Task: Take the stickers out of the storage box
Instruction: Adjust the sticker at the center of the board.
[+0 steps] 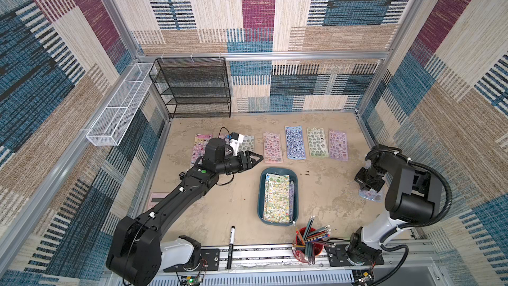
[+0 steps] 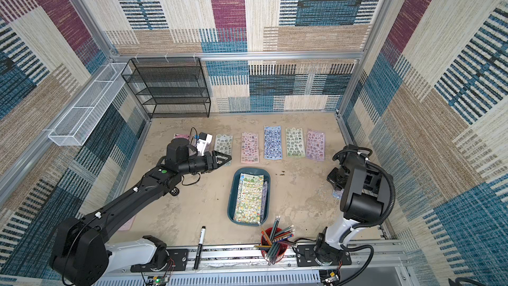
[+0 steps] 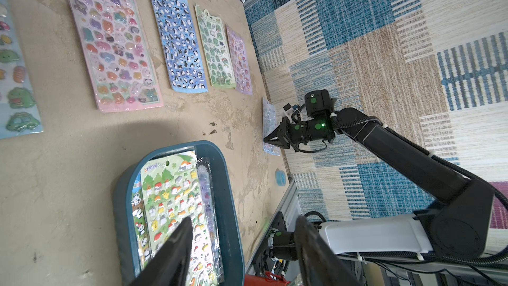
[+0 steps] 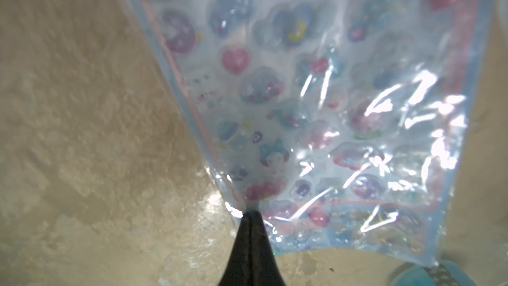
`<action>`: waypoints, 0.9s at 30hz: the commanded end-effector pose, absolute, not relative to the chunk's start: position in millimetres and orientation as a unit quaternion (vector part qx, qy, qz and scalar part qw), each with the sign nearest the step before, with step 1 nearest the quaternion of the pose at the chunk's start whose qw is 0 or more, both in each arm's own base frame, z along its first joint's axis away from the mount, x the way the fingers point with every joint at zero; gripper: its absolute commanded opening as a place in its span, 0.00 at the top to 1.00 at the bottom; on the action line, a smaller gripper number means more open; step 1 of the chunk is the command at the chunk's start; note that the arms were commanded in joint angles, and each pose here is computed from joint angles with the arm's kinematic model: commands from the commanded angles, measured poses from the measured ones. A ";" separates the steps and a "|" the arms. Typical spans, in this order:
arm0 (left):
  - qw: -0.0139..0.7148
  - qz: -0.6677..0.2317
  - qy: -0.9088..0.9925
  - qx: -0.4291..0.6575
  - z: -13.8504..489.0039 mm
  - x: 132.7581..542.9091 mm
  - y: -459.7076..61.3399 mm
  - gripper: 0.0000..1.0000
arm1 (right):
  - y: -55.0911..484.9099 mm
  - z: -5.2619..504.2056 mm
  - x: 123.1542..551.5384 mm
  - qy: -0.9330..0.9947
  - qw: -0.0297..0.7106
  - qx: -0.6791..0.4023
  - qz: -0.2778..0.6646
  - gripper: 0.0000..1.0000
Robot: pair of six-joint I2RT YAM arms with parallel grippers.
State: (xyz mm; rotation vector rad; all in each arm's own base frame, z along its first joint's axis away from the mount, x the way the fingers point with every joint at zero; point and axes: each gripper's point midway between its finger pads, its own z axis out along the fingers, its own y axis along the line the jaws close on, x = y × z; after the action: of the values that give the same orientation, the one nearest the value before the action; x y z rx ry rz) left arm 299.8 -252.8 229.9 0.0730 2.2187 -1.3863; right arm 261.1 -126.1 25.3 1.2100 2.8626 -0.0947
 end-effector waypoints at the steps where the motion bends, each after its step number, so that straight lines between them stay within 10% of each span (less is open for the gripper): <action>1: 0.268 -0.520 0.810 0.033 235.9 302.1 -254.8 0.40 | -132.9 34.4 257.8 0.924 0.015 0.379 -0.053 1.00; 12: 0.256 -0.515 0.817 0.038 236.2 304.6 -258.1 0.40 | -182.1 92.6 307.8 0.902 0.118 0.398 -0.118 1.00; 27: 0.259 -0.464 0.847 0.025 233.4 307.1 -245.7 0.41 | -197.1 26.7 356.6 0.910 0.122 0.390 -0.075 1.00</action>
State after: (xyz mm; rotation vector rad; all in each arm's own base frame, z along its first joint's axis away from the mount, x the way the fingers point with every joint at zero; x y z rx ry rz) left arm 306.9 -248.4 235.7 0.0571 2.2812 -1.2966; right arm 340.8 -198.3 33.1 1.1923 2.6622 -0.2827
